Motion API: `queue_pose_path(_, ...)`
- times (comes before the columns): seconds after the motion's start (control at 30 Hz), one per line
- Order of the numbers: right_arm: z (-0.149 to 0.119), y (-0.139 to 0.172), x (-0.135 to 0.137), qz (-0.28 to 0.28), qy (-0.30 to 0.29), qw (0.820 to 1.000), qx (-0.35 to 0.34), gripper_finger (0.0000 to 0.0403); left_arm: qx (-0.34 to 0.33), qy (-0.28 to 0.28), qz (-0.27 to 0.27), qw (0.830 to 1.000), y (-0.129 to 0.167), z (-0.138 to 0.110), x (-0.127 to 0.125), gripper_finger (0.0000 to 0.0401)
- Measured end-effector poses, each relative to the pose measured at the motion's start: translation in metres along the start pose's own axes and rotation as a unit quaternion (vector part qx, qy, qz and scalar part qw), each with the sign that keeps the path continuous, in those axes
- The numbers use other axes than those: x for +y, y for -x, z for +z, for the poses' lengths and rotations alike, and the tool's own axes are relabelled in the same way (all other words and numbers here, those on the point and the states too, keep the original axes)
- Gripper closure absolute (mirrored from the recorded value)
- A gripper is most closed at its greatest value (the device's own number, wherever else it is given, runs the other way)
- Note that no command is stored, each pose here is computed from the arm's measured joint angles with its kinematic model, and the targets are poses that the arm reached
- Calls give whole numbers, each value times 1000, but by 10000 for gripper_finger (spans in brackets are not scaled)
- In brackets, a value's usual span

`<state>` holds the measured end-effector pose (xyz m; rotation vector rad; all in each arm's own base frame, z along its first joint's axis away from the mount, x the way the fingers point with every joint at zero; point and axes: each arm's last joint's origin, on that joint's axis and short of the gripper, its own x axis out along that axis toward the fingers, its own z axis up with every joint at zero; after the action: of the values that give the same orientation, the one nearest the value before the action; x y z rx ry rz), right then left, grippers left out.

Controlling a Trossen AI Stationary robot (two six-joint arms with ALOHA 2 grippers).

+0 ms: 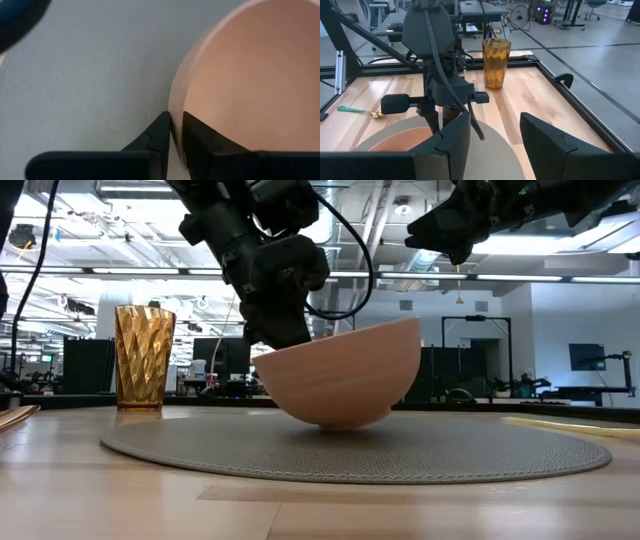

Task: Pick & Place Utensil
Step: Put the pink bowl to the center of the gray tablemat

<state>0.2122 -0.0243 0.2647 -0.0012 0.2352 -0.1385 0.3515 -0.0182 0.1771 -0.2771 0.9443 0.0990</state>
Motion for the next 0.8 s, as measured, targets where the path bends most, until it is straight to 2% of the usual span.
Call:
queue_pose_path(0.37,0,0,0,0,0,1000,-2,237,12,-2,-6,1000,-3,-7,0,316)
queue_pose_path(0.53,0,0,0,0,0,1000,-2,238,11,-3,-39,999,3,-6,-6,310)
queue_pose_path(0.8,-1,-1,0,0,0,1000,2,234,-18,5,-37,999,20,1,-7,310)
